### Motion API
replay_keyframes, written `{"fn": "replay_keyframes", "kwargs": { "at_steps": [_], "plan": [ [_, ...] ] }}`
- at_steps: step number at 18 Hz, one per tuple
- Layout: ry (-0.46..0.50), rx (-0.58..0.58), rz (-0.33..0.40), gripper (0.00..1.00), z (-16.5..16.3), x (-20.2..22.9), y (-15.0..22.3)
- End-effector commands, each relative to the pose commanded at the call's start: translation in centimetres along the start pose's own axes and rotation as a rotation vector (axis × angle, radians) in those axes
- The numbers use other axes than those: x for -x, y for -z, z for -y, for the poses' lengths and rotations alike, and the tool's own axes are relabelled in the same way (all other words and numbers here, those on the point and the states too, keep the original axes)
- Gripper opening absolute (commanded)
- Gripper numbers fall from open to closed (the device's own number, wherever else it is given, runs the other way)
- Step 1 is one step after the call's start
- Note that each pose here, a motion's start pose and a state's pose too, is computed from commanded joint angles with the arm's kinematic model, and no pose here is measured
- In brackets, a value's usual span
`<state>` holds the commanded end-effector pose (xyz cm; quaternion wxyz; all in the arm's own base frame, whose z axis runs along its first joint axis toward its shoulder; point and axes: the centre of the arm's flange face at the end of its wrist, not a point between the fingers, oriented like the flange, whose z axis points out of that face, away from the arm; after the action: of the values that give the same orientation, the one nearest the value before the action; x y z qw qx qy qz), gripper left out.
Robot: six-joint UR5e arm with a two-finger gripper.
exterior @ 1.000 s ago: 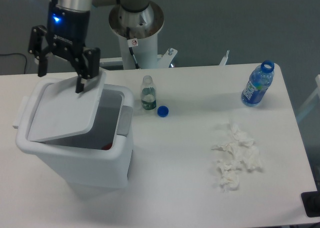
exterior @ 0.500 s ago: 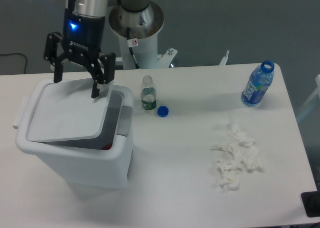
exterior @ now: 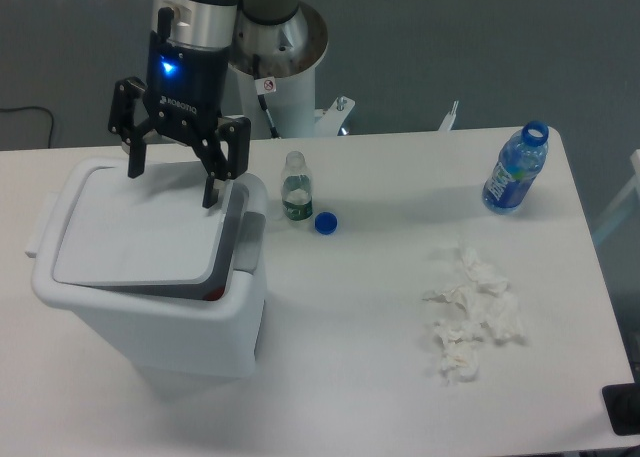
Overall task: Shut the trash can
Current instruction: 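Press the gripper down on the lid to seat it shut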
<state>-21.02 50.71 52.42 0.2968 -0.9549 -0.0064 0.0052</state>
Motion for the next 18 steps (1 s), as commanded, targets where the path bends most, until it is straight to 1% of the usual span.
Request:
{"fn": "replay_keyframes", "kwargs": {
  "at_steps": [9,18],
  "plan": [
    [0.025,0.012,0.005,1.00,-0.5,1.4,-0.5],
    [0.030,0.017,-0.001,1.00,-0.7,1.5,-0.9]
  ]
}}
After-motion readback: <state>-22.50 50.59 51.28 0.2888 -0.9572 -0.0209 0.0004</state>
